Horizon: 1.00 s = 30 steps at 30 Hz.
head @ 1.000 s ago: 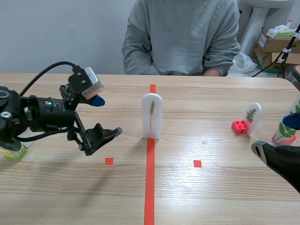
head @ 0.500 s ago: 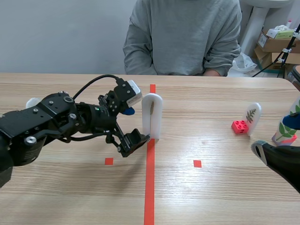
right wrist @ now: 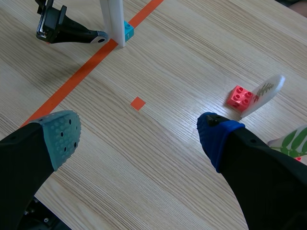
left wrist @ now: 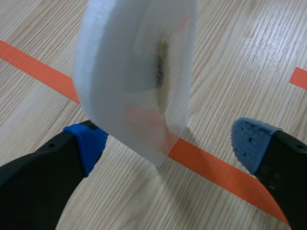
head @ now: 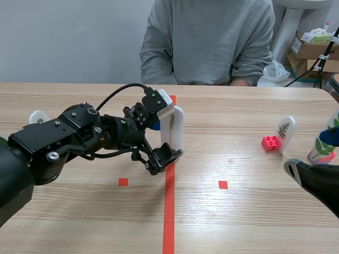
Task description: Do the leaf sorting experiment
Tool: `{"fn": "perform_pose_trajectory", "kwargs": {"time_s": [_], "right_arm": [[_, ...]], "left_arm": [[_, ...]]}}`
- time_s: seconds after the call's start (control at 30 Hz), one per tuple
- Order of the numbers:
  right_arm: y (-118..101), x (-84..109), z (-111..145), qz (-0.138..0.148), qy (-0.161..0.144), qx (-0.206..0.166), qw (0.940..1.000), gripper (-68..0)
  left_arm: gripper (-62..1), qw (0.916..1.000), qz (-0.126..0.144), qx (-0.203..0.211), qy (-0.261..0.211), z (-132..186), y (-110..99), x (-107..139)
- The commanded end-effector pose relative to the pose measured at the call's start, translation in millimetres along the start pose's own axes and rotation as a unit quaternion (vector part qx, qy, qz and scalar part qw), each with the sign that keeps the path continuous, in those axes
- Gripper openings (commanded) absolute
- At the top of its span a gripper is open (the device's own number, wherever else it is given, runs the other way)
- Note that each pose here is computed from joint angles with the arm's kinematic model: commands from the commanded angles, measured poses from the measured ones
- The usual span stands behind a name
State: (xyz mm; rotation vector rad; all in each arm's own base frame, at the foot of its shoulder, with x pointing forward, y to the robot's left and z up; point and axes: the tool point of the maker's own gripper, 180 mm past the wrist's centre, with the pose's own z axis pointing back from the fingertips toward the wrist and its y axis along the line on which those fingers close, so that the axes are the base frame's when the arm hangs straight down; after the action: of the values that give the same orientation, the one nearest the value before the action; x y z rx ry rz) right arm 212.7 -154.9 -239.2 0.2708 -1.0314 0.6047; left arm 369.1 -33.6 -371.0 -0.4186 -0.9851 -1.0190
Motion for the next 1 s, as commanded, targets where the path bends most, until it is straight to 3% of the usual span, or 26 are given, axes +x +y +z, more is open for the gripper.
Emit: {"fn": "perform_pose_trajectory", "kwargs": {"time_s": [0.0,0.73,0.97], "right_arm": [[1.9,3.5,-0.5,0.0,-0.008,0.006,0.9999,-18.0],[-0.2,6.7,-1.4,0.003,-0.013,0.004,0.9999,-18.0],[-0.2,6.7,-1.4,0.003,-0.013,0.004,0.9999,-18.0]], "left_arm": [[-13.7,0.9997,-0.007,0.004,-0.022,-0.4,4.9,17.1],[-51.7,0.9996,-0.006,0.003,-0.026,-1.2,3.7,19.3],[-53.9,0.9992,0.003,0.001,-0.04,-3.0,1.2,28.4]]}}
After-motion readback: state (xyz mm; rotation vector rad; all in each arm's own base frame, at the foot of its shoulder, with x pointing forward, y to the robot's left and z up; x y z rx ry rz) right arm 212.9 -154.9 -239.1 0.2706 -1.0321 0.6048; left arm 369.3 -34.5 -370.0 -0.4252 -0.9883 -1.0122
